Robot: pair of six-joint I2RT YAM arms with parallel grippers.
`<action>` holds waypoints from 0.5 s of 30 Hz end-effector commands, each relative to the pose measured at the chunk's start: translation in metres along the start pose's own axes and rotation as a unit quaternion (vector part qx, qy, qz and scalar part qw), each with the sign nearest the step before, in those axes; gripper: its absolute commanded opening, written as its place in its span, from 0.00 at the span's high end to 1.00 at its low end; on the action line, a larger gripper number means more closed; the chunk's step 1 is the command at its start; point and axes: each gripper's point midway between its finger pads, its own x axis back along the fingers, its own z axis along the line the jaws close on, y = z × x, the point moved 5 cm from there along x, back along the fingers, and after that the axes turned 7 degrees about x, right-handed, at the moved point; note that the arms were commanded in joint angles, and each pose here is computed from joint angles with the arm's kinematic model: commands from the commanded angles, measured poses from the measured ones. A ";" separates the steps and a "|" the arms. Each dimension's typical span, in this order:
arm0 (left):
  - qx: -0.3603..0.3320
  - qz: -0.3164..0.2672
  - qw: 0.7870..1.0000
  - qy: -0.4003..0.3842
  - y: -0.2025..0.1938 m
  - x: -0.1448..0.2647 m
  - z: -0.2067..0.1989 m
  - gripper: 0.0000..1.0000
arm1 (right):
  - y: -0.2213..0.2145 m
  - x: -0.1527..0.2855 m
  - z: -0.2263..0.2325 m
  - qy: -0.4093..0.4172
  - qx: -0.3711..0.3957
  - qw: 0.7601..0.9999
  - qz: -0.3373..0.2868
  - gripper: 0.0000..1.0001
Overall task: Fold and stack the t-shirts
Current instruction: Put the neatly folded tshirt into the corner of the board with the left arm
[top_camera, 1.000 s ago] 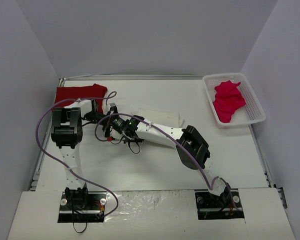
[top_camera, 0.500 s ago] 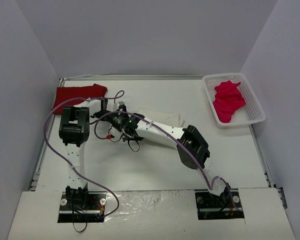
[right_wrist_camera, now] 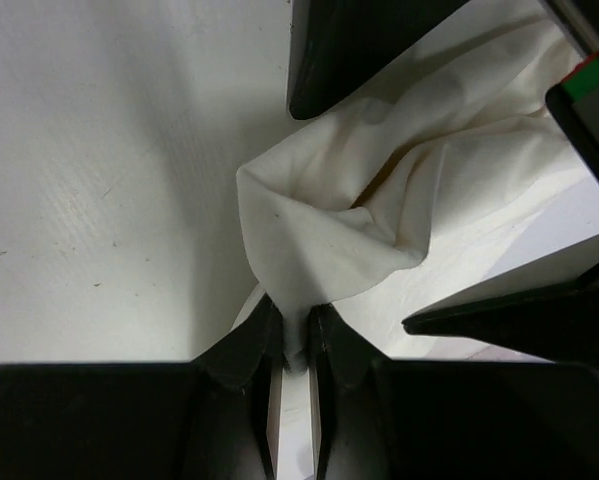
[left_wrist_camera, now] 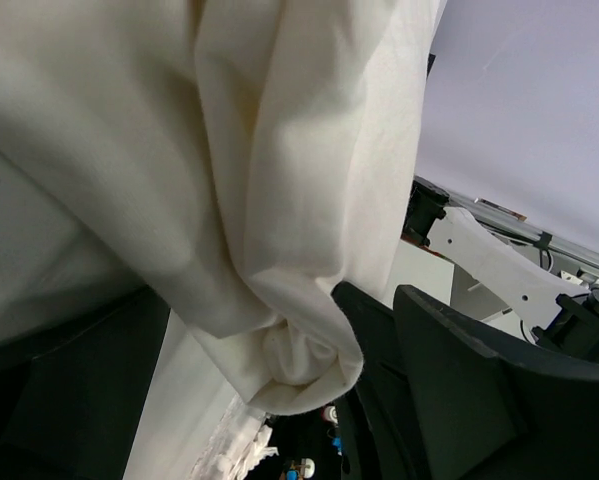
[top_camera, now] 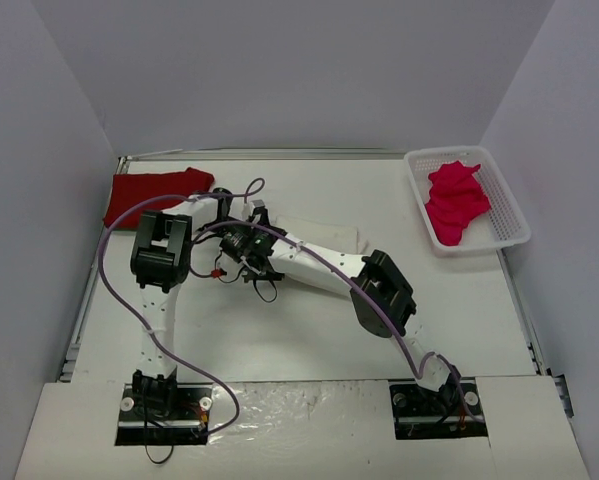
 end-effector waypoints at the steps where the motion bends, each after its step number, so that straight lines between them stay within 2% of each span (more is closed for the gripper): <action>1: 0.004 0.005 1.000 0.022 0.006 -0.014 0.011 0.06 | -0.004 0.005 -0.004 0.006 0.006 1.000 0.013 1.00; 2: 0.000 0.010 1.000 0.024 0.005 -0.018 0.011 0.00 | -0.004 0.006 -0.005 0.005 0.006 1.000 0.012 1.00; 4: 0.003 0.017 1.000 0.022 0.005 -0.023 0.014 0.10 | -0.005 0.006 -0.005 0.006 0.005 1.000 0.012 1.00; 5: 0.003 0.019 1.000 0.021 0.005 -0.026 0.014 0.22 | -0.005 0.006 -0.005 0.007 0.005 1.000 0.011 1.00; 6: 0.004 0.023 1.000 0.012 0.005 -0.028 0.012 0.38 | -0.004 0.007 -0.006 0.008 0.004 1.000 0.009 1.00; 7: 0.003 0.023 1.000 0.009 0.006 -0.029 0.012 0.38 | -0.004 0.006 -0.006 0.008 0.004 1.000 0.010 1.00; 8: -0.001 0.026 1.000 0.008 0.004 -0.031 0.010 0.57 | -0.005 0.006 -0.006 0.008 0.003 1.000 0.010 1.00; 10: -0.007 0.030 1.000 0.005 0.001 -0.034 0.005 0.74 | -0.006 0.004 -0.008 0.014 -0.003 1.000 0.007 1.00; 11: -0.011 0.033 0.999 0.005 -0.001 -0.036 0.002 0.88 | -0.006 0.003 -0.008 0.016 -0.006 1.000 0.007 1.00; 13: -0.016 0.034 0.999 0.003 -0.002 -0.037 -0.002 0.97 | -0.008 0.002 -0.007 0.019 -0.006 1.000 0.010 1.00; 15: -0.021 0.032 0.999 0.002 -0.003 -0.037 -0.005 0.98 | -0.010 0.002 -0.006 0.020 -0.003 1.000 0.013 1.00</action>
